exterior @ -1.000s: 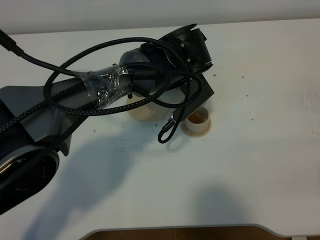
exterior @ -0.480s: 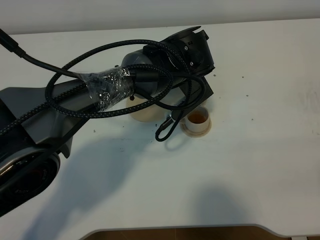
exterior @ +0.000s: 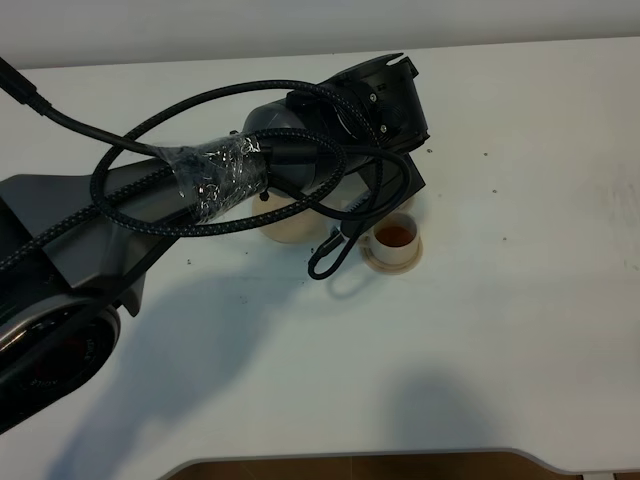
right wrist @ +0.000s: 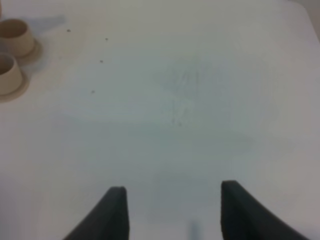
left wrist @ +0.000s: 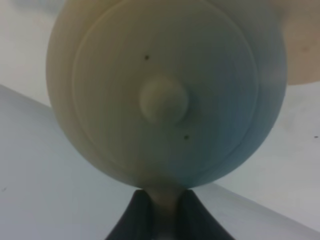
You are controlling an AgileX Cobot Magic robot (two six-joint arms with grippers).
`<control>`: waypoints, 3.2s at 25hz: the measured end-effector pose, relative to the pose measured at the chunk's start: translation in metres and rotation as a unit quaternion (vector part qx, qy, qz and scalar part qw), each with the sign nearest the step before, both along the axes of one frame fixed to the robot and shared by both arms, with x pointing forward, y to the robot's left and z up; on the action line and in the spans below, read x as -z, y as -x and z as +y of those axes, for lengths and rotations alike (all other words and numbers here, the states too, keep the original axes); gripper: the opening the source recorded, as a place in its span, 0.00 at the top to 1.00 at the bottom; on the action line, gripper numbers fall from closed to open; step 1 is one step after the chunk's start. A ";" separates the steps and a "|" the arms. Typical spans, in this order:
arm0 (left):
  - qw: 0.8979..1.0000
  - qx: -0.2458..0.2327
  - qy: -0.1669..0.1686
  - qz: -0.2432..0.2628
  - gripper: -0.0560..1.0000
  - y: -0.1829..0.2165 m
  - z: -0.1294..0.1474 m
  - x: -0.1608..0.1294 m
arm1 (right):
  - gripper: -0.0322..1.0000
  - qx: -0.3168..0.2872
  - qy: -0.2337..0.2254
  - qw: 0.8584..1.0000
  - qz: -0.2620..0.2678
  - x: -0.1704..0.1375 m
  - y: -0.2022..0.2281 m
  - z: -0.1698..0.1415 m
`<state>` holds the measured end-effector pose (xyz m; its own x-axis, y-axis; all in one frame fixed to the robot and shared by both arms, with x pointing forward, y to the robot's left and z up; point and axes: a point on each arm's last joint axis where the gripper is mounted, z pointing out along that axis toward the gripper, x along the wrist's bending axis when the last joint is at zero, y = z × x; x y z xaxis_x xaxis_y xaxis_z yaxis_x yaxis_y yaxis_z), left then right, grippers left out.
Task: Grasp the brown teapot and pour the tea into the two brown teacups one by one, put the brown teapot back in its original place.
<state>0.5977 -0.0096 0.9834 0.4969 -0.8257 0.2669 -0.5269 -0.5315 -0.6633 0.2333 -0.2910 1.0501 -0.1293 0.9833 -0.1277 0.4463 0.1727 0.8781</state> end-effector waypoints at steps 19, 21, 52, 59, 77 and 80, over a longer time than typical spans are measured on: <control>1.000 0.018 -0.005 -0.011 0.84 -0.002 -0.002 -0.002 | 0.54 0.000 0.000 1.000 0.000 0.000 0.000 0.000; 1.000 0.019 -0.003 -0.012 0.84 -0.002 -0.002 -0.002 | 0.54 0.000 0.000 1.000 0.000 0.000 0.000 0.000; 0.999 0.043 -0.007 -0.025 0.84 0.002 -0.011 -0.004 | 0.54 0.000 0.000 1.000 0.000 0.000 0.000 0.000; 0.998 0.049 -0.013 -0.031 0.84 0.001 -0.011 -0.004 | 0.54 0.000 0.000 1.000 0.000 0.000 0.000 0.000; 0.999 0.038 0.006 -0.005 0.84 0.005 -0.011 0.000 | 0.54 0.000 0.000 1.000 0.000 0.000 0.000 0.000; 1.000 0.017 0.014 0.018 0.84 0.006 -0.007 0.003 | 0.54 0.000 0.000 1.000 0.000 0.000 0.000 0.000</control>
<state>0.5921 -0.0170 0.9807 0.4774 -0.8351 0.2732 -0.5681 -0.5305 -0.6292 0.2333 -0.2910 1.0501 -0.1293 0.9833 -0.1277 0.4463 0.1727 0.8781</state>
